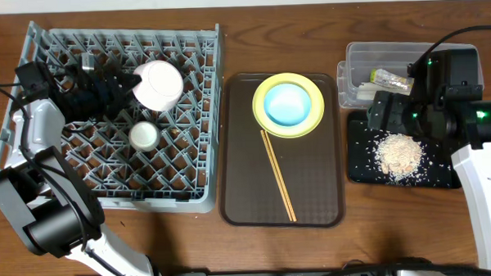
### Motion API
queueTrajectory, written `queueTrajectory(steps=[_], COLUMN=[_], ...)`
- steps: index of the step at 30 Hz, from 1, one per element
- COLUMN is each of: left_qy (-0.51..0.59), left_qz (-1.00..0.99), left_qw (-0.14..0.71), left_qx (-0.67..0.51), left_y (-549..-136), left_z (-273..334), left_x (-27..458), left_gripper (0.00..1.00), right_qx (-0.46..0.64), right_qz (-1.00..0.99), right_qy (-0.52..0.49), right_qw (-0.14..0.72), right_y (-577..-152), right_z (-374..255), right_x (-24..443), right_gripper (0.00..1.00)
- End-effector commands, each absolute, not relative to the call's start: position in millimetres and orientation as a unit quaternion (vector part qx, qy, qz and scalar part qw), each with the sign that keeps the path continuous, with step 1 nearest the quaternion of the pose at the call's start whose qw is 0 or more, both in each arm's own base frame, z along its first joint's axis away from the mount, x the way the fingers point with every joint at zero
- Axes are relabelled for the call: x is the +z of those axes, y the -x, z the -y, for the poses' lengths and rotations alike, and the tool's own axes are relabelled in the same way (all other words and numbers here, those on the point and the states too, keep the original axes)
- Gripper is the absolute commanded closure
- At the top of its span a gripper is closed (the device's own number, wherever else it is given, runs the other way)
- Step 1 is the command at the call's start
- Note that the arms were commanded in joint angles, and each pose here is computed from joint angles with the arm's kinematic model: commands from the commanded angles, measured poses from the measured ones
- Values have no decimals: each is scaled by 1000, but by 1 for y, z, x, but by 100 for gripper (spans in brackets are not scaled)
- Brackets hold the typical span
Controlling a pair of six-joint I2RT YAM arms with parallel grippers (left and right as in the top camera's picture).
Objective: Sort waste into correct bins and load items into the dishwasher
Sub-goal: 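Lower the white bowl into the rack's upper area and release, then withdraw the left gripper from the rack toward the tray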
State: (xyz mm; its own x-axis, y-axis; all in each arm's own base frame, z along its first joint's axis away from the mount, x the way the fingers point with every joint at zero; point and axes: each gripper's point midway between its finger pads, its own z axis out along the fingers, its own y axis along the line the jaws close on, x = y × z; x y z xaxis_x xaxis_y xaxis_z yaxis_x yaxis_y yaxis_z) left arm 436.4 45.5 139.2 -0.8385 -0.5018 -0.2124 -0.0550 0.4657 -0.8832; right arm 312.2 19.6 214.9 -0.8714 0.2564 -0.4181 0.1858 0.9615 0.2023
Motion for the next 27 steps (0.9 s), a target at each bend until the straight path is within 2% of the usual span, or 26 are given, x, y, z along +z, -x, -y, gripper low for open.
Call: queueTrajectory(steps=[1, 3, 9, 15, 16, 21, 27], left_qy=[182, 196, 217, 232, 236, 265, 278], left_qz=[-814, -810, -800, -786, -785, -777, -772], left_qw=[212, 202, 187, 166, 162, 130, 117], left_qx=[-509, -515, -528, -548, -550, -557, -559], left_y=[-436, -436, -436, -435, -436, -436, -435], left_z=[-38, -38, -36, -29, -27, -18, -16], left_x=[144, 144, 147, 152, 152, 152, 151], left_gripper=[53, 64, 68, 81, 86, 92, 92], right_qx=[79, 79, 79, 79, 79, 79, 79], right_qz=[-962, -962, -962, -962, -962, -962, -962], right_qy=[-125, -125, -125, -125, -125, -124, -124], right_qw=[228, 228, 228, 228, 228, 228, 228], right_y=[-312, -312, -312, -312, -312, -312, -312], right_z=[-16, -16, -16, -16, -16, -16, -16], right_x=[217, 217, 217, 217, 217, 217, 217], right_gripper=[4, 4, 4, 4, 4, 4, 4])
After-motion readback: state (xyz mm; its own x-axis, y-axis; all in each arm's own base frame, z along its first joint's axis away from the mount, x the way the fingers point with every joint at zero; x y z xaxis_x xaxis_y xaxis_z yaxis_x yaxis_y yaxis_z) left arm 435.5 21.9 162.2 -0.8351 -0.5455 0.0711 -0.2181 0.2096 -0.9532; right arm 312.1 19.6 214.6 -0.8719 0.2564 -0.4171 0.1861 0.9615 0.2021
